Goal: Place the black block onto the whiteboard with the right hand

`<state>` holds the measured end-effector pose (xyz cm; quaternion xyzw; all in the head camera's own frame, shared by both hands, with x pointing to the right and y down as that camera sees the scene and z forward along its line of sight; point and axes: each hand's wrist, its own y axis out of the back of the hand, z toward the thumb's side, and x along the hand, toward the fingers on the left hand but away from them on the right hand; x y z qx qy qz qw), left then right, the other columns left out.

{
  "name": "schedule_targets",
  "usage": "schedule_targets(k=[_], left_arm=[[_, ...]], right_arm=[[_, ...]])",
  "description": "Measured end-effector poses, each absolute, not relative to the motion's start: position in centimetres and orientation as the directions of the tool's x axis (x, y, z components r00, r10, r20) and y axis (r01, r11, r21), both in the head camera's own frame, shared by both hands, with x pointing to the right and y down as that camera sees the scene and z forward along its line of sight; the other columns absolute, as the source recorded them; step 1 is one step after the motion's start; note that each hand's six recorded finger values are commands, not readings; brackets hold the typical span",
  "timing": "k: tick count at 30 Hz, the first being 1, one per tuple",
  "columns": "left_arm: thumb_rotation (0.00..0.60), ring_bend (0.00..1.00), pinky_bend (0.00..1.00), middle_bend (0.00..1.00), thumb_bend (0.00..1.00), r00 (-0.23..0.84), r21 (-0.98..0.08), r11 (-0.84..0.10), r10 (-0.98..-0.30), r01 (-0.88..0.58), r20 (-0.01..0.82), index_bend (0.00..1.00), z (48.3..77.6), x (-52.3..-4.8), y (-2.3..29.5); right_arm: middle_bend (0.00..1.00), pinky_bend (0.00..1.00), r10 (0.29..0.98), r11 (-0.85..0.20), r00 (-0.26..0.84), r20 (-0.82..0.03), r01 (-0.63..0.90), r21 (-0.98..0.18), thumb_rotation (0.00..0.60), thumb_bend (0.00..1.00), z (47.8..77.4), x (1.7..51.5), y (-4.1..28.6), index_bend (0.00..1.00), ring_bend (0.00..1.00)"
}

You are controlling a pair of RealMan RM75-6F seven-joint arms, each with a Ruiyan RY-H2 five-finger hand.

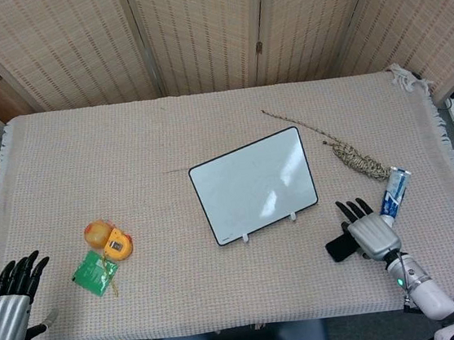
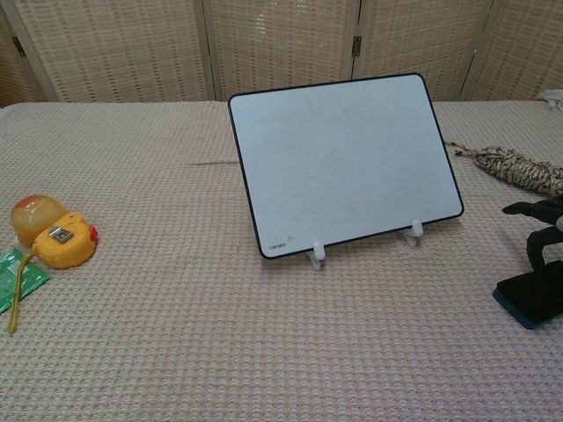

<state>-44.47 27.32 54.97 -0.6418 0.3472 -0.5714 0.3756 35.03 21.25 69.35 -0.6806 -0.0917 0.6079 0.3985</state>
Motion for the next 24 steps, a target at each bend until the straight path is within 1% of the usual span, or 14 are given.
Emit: schedule_targets(k=[2,5,8,10,13,16,21,24], left_arm=[[0.6,0.0,0.0,0.0,0.24,0.105,-0.878,-0.478,-0.875,-0.016,0.474,0.0,55.0,-44.5,27.3],[0.6,0.0,0.0,0.0,0.24,0.106,-0.879,-0.477,-0.875,-0.017,0.473,0.0,55.0,-44.5,27.3],[0.6,0.0,0.0,0.0,0.24,0.107,-0.879,-0.477,-0.875,-0.016,0.473,0.0,55.0,-44.5,27.3],[0.6,0.0,0.0,0.0,0.24,0.107,-0.879,-0.477,-0.875,-0.015,0.473,0.0,55.0,-44.4,27.3],[0.6,0.0,0.0,0.0,0.24,0.106,-0.878,-0.479,-0.873,-0.014,0.475,0.0,55.0,-44.4,27.3],[0.6,0.0,0.0,0.0,0.24,0.105,-0.879,-0.477,-0.875,-0.012,0.473,0.0,55.0,-44.5,27.3],[0.6,0.0,0.0,0.0,0.24,0.102,-0.877,-0.48,-0.874,-0.016,0.476,0.0,55.0,-44.6,27.3],[0.6,0.0,0.0,0.0,0.24,0.103,-0.877,-0.48,-0.873,-0.021,0.476,0.0,55.0,-44.7,27.2]], right_arm=[[0.0,0.0,0.619,-0.658,0.248,-0.745,-0.353,-0.665,0.6,0.31,69.3,35.0,21.1,0.49,0.02],[0.02,0.0,0.652,-0.636,0.258,-0.713,-0.326,-0.7,0.6,0.31,68.8,34.7,20.6,0.51,0.03],[0.03,0.0,0.706,-0.595,0.275,-0.653,-0.269,-0.757,0.6,0.31,68.0,34.2,19.6,0.52,0.03],[0.03,0.0,0.748,-0.552,0.297,-0.593,-0.217,-0.805,0.6,0.31,67.3,33.5,18.8,0.52,0.03],[0.03,0.0,0.805,-0.466,0.336,-0.49,-0.153,-0.871,0.6,0.31,66.4,31.9,17.4,0.52,0.03],[0.01,0.0,0.85,-0.361,0.364,-0.381,-0.123,-0.924,0.6,0.31,65.9,30.3,16.0,0.52,0.0],[0.0,0.0,0.88,-0.188,0.4,-0.255,-0.199,-0.962,0.6,0.31,66.9,27.9,13.8,0.51,0.0],[0.0,0.0,0.887,-0.118,0.414,-0.204,-0.224,-0.967,0.6,0.31,67.8,26.3,12.3,0.5,0.0]])
